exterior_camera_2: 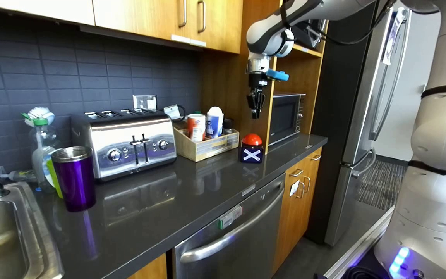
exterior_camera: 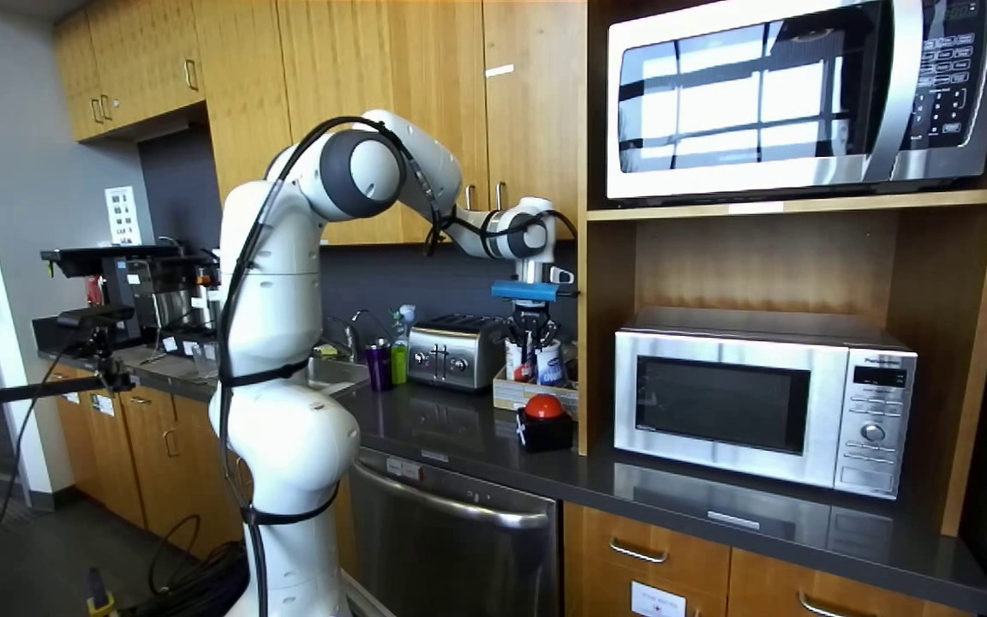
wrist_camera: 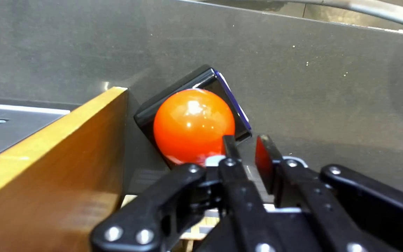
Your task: Press the orange button.
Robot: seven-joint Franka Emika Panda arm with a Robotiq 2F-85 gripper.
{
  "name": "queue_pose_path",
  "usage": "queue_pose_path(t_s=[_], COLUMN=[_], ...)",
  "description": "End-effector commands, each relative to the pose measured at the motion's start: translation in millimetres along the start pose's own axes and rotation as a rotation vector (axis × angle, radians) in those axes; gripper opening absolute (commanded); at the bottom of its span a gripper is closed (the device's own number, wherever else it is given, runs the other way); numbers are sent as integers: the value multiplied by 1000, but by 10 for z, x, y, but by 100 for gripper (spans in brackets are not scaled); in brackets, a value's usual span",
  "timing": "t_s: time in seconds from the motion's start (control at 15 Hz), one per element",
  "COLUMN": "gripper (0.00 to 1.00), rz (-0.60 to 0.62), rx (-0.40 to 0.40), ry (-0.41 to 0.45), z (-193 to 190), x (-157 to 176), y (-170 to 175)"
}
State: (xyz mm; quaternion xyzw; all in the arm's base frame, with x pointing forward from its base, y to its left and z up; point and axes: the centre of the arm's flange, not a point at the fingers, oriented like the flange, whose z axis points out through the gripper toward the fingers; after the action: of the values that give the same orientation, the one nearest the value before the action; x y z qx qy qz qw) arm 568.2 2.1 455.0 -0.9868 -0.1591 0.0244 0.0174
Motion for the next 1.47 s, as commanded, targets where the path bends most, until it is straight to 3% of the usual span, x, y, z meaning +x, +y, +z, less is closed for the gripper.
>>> queue_pose_path(t_s=[0.0, 1.4], gripper=[0, 0], rz=[-13, 12], rx=[7, 52], ry=[5, -7], z=[-52, 325], x=[80, 295], y=[164, 376])
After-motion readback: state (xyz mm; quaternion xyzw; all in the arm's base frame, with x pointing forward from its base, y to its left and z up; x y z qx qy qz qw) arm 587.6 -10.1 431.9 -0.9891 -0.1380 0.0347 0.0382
